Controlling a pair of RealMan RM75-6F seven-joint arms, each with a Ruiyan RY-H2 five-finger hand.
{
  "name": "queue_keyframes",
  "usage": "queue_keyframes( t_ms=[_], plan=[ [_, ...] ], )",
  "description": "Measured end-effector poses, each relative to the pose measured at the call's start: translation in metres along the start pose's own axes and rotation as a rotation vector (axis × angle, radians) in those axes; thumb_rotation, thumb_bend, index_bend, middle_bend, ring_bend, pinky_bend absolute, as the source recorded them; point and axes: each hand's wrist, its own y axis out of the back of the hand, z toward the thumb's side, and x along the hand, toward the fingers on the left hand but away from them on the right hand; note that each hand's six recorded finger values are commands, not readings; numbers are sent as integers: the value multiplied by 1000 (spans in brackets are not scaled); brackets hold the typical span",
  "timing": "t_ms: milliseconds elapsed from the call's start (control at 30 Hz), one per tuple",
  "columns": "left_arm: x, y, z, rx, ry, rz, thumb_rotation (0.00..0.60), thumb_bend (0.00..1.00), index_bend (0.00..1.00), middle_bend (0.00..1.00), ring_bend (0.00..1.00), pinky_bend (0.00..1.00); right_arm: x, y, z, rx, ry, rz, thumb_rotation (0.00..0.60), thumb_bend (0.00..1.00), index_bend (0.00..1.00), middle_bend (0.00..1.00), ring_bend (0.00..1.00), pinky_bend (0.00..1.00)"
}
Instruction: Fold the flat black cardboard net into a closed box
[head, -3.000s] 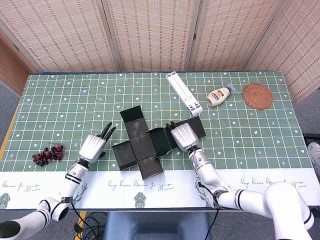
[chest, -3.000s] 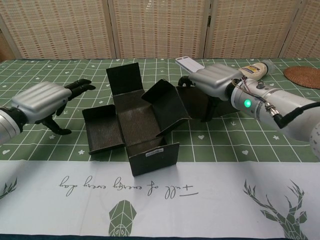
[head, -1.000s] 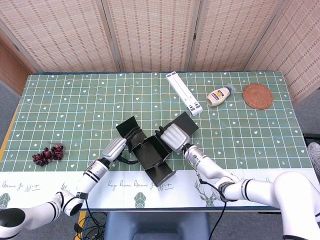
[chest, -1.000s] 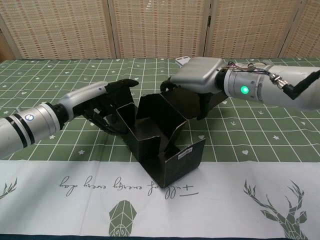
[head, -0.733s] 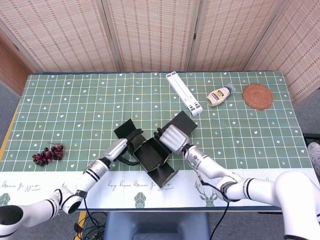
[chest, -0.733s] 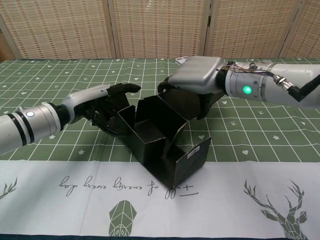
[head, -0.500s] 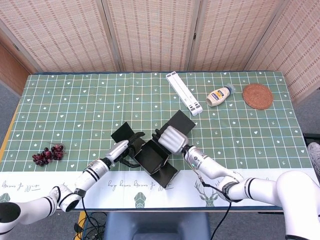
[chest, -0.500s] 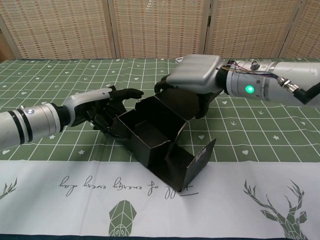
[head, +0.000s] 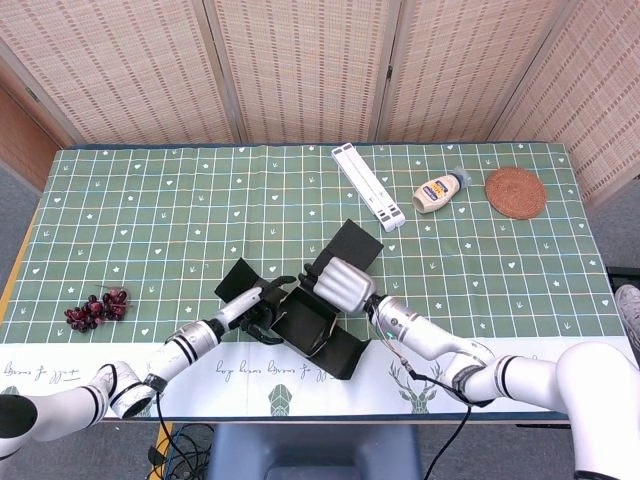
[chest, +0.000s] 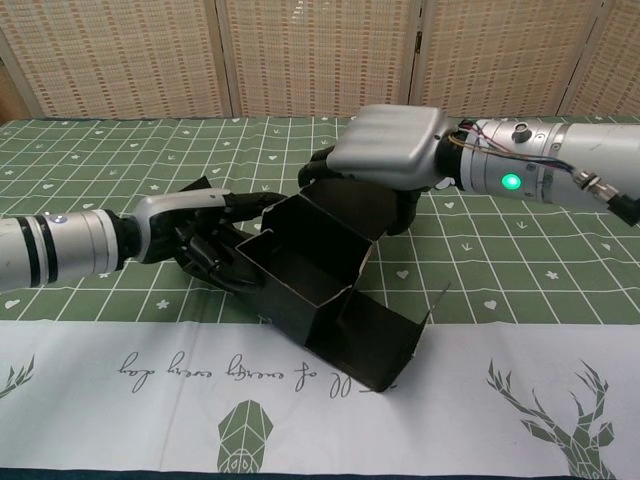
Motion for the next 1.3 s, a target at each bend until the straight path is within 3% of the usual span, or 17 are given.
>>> queue_keyframes(
  t_ms=[533, 900, 1000, 1133, 1300],
  plan=[
    [2, -11, -1, -82, 33, -93, 600, 145, 90, 58, 586, 874, 2, 5, 4, 62, 53, -38, 600, 428, 309, 419, 837, 1000],
    [4, -13, -1, -119, 45, -122, 600, 145, 177, 166, 595, 874, 3, 11, 5, 75, 70, -59, 600, 434, 308, 399, 837, 1000],
    [5, -13, -1, -126, 48, -126, 600, 145, 192, 175, 598, 874, 2, 13, 6, 66, 70, -58, 600, 436, 238, 329, 833, 1000],
    [6, -12, -2, -123, 55, -128, 600, 145, 197, 175, 598, 874, 3, 15, 7, 57, 75, -57, 600, 437, 24, 216, 804, 1000],
    [6, -12, -3, -120, 61, -127, 600, 145, 198, 175, 598, 875, 4, 16, 7, 48, 73, -46, 600, 380, 0, 117, 777, 1000]
  ],
)
